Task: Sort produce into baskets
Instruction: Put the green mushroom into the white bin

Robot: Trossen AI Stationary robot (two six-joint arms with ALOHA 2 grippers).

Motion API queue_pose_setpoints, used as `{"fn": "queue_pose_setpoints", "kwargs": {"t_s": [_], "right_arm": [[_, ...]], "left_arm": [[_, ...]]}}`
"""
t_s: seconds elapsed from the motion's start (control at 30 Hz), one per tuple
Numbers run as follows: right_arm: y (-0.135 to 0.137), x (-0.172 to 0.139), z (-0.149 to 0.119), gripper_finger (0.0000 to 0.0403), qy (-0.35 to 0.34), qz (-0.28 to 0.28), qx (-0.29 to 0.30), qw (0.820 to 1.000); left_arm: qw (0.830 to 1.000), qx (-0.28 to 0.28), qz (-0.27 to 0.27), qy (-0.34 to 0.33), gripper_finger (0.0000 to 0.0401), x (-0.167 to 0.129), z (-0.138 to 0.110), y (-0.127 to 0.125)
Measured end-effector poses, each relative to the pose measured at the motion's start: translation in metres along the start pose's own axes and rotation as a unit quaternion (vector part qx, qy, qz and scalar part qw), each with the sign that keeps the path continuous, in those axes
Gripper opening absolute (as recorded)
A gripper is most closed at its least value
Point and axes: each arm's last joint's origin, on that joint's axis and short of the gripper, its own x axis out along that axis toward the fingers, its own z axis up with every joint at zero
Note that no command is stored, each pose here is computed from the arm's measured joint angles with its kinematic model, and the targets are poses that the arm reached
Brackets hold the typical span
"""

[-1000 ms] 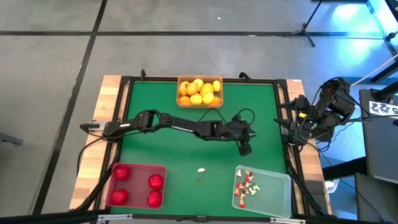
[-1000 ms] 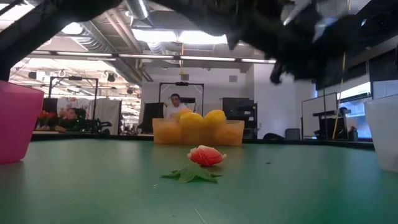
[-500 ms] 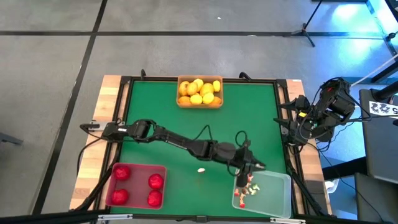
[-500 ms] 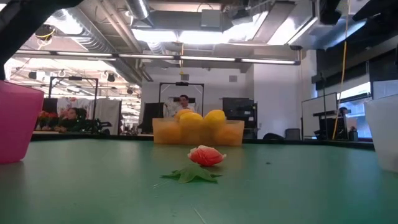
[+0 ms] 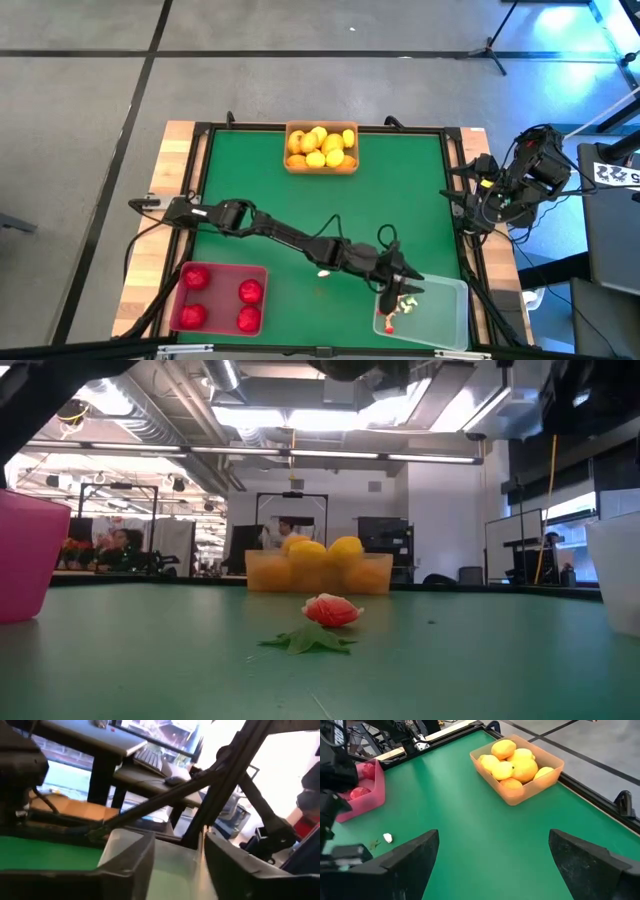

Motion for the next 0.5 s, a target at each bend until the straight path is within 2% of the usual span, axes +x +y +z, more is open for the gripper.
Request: {"fn": "queue_pose_setpoints", "kwargs": {"t_s": [0.1, 0.2, 0.33, 0.5], "right_arm": [[0.001, 0.000, 0.000, 0.0374, 0.000, 0.004, 0.006, 1.000], [0.002, 0.000, 0.000, 0.0374, 0.000, 0.007, 0.010, 1.000], [0.002, 0.000, 0.000, 0.0374, 0.001, 0.008, 0.011, 1.000], [0.002, 0.000, 0.000, 0.0374, 0.001, 0.009, 0.013, 1.000]], "left_arm": [[1.000, -0.005, 0.008, 0.000, 0.0205, 0.000, -0.001, 0.001], [1.000, -0.010, 0.011, 0.000, 0.0232, 0.000, 0.000, 0.001], [1.000, -0.018, 0.006, -0.010, 0.0239, -0.002, 0.007, -0.002], [0.999, 0.016, -0.011, -0.039, 0.0228, -0.010, 0.031, -0.020]]}}
